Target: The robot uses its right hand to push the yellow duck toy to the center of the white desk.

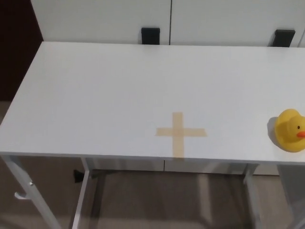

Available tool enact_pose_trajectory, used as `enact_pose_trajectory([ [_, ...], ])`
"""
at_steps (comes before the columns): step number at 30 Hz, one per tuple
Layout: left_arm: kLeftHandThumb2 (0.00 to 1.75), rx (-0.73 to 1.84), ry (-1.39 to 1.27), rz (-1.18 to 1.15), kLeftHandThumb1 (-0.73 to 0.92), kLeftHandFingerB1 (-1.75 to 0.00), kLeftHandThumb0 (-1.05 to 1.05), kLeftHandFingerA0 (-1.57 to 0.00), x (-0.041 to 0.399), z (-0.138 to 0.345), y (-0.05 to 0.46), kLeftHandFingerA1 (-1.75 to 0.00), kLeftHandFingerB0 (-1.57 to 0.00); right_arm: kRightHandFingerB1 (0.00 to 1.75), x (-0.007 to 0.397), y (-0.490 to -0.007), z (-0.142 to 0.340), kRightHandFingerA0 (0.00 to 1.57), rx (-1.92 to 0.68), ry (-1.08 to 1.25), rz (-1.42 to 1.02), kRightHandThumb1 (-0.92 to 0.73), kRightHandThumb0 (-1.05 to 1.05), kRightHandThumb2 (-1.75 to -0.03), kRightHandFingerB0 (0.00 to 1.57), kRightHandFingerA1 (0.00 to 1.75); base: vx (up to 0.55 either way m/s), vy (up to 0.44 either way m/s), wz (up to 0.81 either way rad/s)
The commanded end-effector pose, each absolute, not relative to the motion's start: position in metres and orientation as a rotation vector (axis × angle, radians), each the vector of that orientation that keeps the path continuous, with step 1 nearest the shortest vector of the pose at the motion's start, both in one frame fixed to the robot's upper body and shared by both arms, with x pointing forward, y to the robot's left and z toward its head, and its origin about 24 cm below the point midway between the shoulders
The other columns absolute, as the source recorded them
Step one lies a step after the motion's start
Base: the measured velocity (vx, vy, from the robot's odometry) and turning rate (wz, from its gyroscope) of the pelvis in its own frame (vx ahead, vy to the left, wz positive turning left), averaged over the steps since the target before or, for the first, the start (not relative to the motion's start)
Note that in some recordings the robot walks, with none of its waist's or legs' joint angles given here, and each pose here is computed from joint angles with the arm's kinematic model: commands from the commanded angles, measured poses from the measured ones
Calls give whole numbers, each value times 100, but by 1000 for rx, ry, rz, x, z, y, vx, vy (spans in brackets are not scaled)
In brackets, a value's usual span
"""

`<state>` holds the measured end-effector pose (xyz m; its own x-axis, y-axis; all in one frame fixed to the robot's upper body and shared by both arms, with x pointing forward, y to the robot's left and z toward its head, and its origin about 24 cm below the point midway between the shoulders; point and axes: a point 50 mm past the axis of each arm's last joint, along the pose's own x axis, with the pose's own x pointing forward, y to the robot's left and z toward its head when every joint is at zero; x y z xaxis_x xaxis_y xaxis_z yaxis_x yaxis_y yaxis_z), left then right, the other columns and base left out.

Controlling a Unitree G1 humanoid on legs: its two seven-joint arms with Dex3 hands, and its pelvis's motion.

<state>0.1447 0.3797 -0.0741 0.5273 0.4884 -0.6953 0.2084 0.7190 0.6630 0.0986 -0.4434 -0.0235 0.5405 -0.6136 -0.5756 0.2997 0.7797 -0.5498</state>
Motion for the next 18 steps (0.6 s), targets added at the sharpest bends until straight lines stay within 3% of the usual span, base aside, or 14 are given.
enact_pose_trajectory([
  [1, 59, 805, 1044, 177, 64, -51, -22, -71, 142, -73, 383, -47, -84, 56, 99, -446, -18, 97, -395, 783, -552, -41, -8, -100, 81, 54, 0, 0, 0],
  [2, 59, 807, 1041, 171, 64, -51, -23, -66, 141, -74, 382, -43, -85, 60, 104, -453, -7, 42, -355, 704, -627, -51, -59, -89, 28, 73, 0, 0, 0],
  [4, 59, 809, 1038, 162, 64, -51, -23, -66, 139, -76, 380, -43, -85, 60, 109, -464, 10, 42, -292, 581, -733, -51, -59, -89, 28, 73, 0, 0, 0],
  [5, 59, 801, 1043, 167, 63, -52, -22, -59, 138, -77, 380, -41, -85, 55, 118, -469, 22, 17, -267, 509, -756, -71, -67, -62, 17, 72, 0, 0, 0],
  [6, 60, 789, 1045, 173, 66, -53, -19, -60, 136, -77, 380, -42, -84, 54, 128, -473, 34, 7, -256, 448, -772, -79, -77, -64, 7, 70, 0, 0, 0],
  [7, 60, 783, 1045, 176, 66, -53, -19, -60, 135, -77, 381, -42, -84, 54, 133, -475, 40, 7, -256, 425, -776, -79, -77, -64, 7, 70, -21, 4, -8],
  [8, 59, 784, 1042, 178, 63, -53, -21, -62, 135, -76, 382, -42, -85, 45, 150, -478, 60, 9, -263, 333, -781, -66, -82, -102, 0, 59, 0, 0, 0],
  [9, 59, 786, 1041, 178, 63, -53, -21, -62, 135, -76, 382, -42, -85, 45, 153, -479, 65, 9, -264, 313, -782, -66, -82, -102, 0, 59, 0, 0, 0],
  [10, 59, 791, 1042, 177, 63, -53, -21, -61, 136, -76, 382, -42, -86, 32, 158, -479, 72, 1, -275, 283, -779, -69, -80, -103, 8, 51, 7, 13, -6],
  [12, 59, 792, 1041, 179, 68, -50, -20, -68, 136, -76, 382, -43, -83, 40, 178, -477, 96, 0, -307, 183, -768, -72, -86, -108, 3, 53, 0, 0, 0],
  [14, 60, 797, 1043, 182, 64, -51, -22, -70, 136, -76, 382, -47, -83, 58, 197, -471, 117, 8, -318, 96, -744, -67, -88, -108, 13, 62, 14, -1, 3],
  [15, 60, 799, 1043, 180, 64, -51, -22, -70, 137, -76, 382, -47, -83, 58, 205, -467, 127, 8, -315, 53, -729, -67, -88, -108, 13, 62, 26, -4, 6],
  [16, 60, 799, 1042, 179, 64, -52, -22, -67, 137, -75, 382, -45, -86, 59, 217, -460, 139, 8, -307, -3, -705, -82, -99, -69, 16, 72, 0, 0, 0],
  [18, 60, 797, 1042, 182, 65, -51, -21, -69, 137, -75, 383, -45, -85, 64, 229, -450, 149, 7, -297, -45, -672, -82, -101, -68, 14, 78, 11, -3, 3],
])
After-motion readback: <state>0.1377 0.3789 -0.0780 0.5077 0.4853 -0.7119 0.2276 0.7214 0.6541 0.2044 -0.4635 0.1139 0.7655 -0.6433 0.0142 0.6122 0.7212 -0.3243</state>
